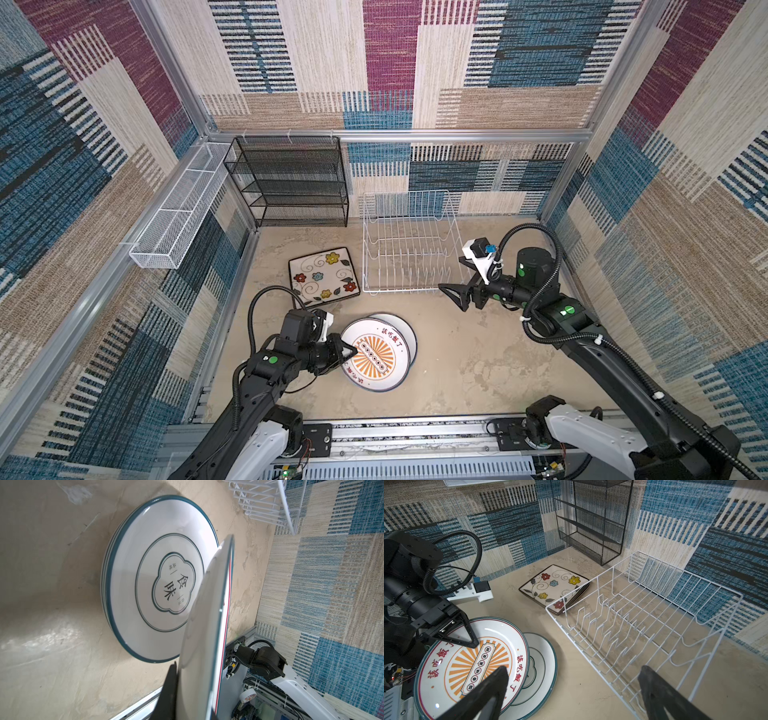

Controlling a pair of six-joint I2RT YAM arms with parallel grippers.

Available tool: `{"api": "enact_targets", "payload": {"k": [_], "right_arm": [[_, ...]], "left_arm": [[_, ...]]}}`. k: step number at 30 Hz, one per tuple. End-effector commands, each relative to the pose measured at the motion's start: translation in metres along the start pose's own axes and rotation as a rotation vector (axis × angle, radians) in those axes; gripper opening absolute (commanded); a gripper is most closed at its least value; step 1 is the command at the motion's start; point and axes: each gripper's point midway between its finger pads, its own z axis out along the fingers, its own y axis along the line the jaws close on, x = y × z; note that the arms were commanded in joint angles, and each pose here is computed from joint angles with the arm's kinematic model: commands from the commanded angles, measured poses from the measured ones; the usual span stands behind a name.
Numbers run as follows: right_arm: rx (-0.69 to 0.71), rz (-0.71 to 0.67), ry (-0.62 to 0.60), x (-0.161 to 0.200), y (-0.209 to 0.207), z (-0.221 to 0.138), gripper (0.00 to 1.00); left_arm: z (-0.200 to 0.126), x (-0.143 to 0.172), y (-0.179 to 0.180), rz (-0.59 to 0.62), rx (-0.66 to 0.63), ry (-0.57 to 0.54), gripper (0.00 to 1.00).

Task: Unload the plates from the dish rack
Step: Place the plate among the plates.

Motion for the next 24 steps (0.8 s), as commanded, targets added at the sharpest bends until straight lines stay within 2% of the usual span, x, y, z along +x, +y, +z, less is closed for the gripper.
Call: {"api": "enact_targets", "payload": {"k": [1, 7, 16, 24], "right_arm": [[0.023, 0.003, 0.022, 0.003, -0.006, 0.005, 1.00], [0.029, 0.004, 0.050, 0.011, -0.011, 0.013, 1.00], [0.001, -0.033, 0.117, 0.040, -0.009, 0.021, 1.00], [-0.037, -0.063, 0.186, 0.064, -0.006, 0.029, 1.00]], "left_arm": [[0.007, -0.015, -0.019, 0.001, 0.107, -0.037, 0.00], [0.027, -0.019, -0.012, -0.045, 0.154, -0.030, 0.00], [0.041, -0.025, 0.007, -0.055, 0.099, -0.047, 0.00], [0.047, -0.026, 0.015, -0.069, 0.066, -0.042, 0.12]]}}
